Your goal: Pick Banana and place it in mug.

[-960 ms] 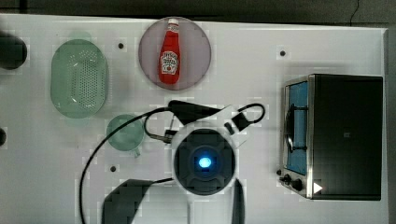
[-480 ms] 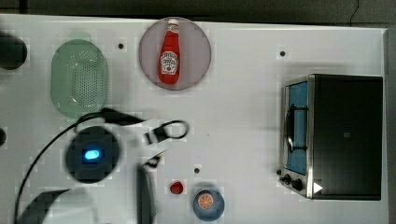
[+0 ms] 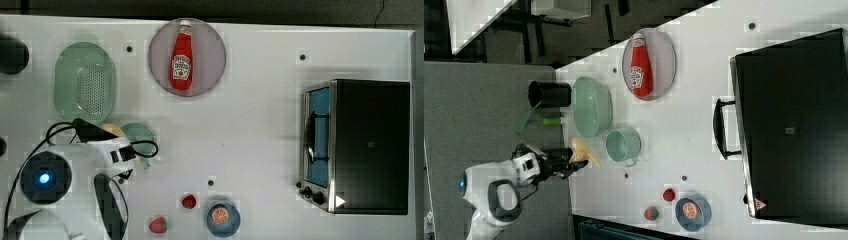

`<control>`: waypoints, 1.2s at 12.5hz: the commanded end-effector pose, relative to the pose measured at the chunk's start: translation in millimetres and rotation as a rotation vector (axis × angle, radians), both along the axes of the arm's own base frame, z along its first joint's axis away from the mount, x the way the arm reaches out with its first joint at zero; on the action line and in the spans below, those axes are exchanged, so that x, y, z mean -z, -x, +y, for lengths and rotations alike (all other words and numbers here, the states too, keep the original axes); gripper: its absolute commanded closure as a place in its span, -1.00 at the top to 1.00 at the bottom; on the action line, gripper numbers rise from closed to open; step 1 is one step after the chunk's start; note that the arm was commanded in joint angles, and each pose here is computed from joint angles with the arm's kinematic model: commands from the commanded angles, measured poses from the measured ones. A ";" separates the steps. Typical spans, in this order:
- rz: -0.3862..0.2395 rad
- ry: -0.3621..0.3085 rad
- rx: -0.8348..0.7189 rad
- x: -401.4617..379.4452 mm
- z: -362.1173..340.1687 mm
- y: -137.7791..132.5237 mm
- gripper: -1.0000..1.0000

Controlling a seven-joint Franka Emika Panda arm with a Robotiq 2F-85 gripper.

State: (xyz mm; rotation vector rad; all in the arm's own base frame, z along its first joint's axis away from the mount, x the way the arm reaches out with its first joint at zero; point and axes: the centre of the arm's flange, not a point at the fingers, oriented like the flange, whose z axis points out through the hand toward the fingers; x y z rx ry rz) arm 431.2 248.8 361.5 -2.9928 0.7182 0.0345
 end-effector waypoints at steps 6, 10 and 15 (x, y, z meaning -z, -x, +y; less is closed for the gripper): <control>0.028 0.038 0.115 62.1 -1.3 -20.9 -0.33; 0.011 0.019 0.123 67.8 -1.3 -23.5 0.52; -0.038 0.004 0.167 44.8 -16.0 -41.2 1.00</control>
